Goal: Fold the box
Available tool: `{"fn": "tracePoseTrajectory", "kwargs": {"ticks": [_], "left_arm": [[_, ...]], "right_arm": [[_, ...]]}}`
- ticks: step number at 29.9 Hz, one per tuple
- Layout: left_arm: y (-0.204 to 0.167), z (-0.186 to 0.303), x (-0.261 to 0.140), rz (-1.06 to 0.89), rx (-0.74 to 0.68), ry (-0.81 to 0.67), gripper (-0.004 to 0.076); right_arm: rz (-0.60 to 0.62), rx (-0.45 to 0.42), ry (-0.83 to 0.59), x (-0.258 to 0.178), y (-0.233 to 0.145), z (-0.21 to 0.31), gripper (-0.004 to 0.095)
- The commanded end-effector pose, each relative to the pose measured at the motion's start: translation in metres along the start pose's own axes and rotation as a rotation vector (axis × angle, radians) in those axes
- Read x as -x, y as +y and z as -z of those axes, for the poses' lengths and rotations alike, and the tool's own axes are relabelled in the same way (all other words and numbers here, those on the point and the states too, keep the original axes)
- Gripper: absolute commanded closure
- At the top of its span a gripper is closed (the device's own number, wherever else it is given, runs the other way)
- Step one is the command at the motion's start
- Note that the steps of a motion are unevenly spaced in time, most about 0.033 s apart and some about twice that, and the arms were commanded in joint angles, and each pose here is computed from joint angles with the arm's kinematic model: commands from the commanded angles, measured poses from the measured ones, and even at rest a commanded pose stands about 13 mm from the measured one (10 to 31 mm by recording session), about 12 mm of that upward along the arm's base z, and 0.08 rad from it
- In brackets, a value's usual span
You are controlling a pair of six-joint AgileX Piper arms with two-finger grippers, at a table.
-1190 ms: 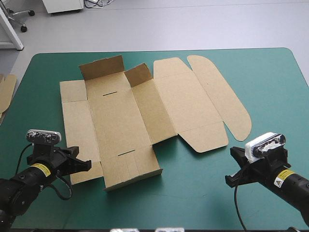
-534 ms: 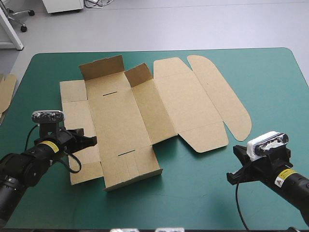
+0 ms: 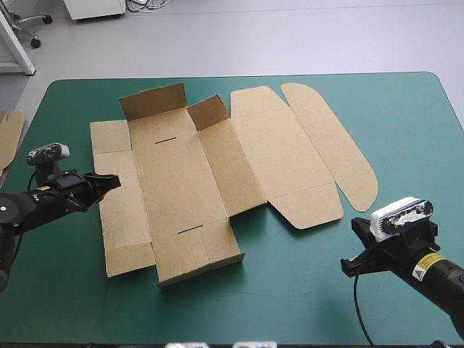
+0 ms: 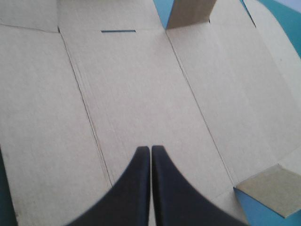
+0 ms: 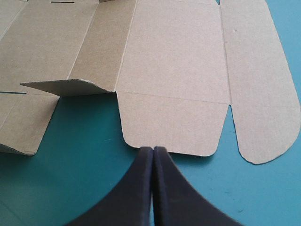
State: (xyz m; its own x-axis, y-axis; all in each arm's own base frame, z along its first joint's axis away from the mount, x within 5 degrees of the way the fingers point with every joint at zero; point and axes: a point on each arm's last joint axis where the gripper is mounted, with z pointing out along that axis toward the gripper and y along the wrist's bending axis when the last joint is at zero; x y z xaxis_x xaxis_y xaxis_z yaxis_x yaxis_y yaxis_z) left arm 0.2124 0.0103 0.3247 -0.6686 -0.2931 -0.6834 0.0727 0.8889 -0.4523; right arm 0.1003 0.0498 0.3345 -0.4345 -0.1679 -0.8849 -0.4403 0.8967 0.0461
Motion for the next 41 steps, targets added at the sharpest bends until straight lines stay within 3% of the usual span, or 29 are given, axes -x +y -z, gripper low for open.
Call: {"fn": "tracePoseTrajectory", "kwargs": {"ticks": [1, 7, 13, 18, 22, 27, 31, 38, 41], "left_arm": [[0.003, 0.011, 0.016, 0.020, -0.047, -0.087, 0.0717], [0.024, 0.001, 0.011, 0.090, -0.038, 0.030, 0.0717], [0.044, 0.001, 0.012, 0.184, -0.010, 0.037, 0.0717], [0.066, -0.006, 0.005, 0.205, 0.080, 0.126, 0.0717], [0.072, -0.017, -0.002, 0.244, 0.029, 0.236, 0.0717], [0.073, -0.019, -0.001, 0.240, 0.019, 0.224, 0.0711], [0.080, -0.018, -0.003, 0.232, 0.081, 0.235, 0.0613], [0.082, -0.019, -0.003, 0.260, 0.104, 0.235, 0.0292], [0.085, -0.022, -0.003, 0.294, 0.103, 0.238, 0.0225]], "right_arm": [[0.005, -0.013, -0.089, 0.014, -0.001, 0.004, 0.0942], [0.005, -0.013, -0.089, 0.014, -0.001, 0.004, 0.0942], [0.005, -0.013, -0.086, 0.014, -0.001, 0.004, 0.0942], [0.005, -0.013, -0.086, 0.014, -0.001, 0.004, 0.0942], [0.010, -0.013, -0.086, 0.014, -0.001, 0.004, 0.0942], [0.013, -0.013, -0.080, 0.013, -0.001, 0.004, 0.0942], [0.013, -0.013, -0.074, 0.013, -0.001, 0.004, 0.0942], [0.015, -0.015, -0.074, 0.013, -0.001, 0.004, 0.0942], [0.015, -0.015, -0.074, 0.013, -0.001, 0.004, 0.0942]]}}
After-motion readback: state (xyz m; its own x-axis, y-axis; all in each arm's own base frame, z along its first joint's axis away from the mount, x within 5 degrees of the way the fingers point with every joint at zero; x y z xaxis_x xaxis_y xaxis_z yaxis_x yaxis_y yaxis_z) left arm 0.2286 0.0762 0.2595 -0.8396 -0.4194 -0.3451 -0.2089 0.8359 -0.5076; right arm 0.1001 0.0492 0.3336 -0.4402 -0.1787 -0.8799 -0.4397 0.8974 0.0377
